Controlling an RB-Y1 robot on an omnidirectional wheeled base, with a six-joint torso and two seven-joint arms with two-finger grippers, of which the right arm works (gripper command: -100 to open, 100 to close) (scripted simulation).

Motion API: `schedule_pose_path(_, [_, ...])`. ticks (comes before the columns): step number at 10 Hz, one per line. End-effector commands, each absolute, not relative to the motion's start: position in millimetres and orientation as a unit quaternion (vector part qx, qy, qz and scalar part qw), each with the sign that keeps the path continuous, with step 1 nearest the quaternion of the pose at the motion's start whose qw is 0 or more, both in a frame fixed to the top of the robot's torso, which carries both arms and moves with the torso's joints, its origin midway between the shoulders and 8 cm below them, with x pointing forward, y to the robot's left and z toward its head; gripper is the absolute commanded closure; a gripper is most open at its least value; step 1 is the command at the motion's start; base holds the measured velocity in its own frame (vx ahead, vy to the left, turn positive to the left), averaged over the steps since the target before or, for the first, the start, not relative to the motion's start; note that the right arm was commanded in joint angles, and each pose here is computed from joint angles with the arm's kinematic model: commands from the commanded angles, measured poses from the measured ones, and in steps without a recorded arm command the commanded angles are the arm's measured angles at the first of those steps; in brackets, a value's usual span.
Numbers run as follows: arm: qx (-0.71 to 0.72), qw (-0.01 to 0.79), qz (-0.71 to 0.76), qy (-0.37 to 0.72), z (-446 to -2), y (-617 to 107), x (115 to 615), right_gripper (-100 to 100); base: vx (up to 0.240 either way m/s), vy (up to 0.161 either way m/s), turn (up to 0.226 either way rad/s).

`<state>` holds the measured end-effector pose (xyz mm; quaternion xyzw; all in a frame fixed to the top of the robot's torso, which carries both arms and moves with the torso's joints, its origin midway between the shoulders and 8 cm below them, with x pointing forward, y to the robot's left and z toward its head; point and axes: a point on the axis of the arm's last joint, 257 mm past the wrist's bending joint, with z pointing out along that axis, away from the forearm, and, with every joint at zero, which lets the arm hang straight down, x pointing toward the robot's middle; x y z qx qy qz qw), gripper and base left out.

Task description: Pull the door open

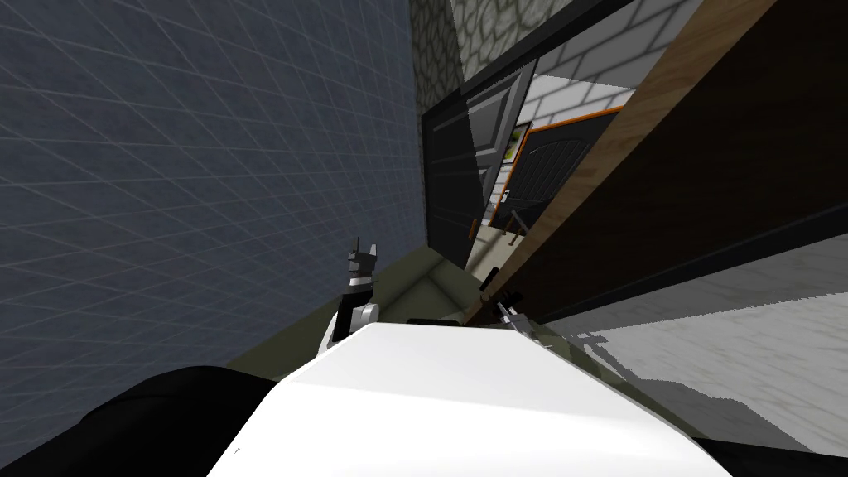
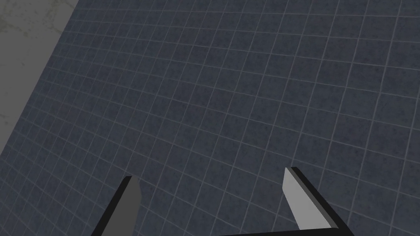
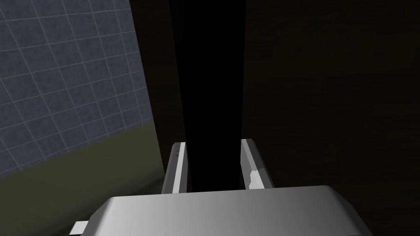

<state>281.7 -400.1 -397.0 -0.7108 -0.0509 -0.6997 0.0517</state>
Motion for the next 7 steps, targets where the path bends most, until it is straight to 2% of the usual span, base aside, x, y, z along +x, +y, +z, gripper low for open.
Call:
schedule_pose_path(1, [-0.710, 0.053, -0.700, -0.052, -396.4, -400.5, 281.7, 100, -0.117, -0.035, 0.127])
schedule_pose_path(7, [-0.707, 0.058, -0.703, -0.058, -393.7, -402.1, 281.2, 100, -0.207, -0.075, 0.158])
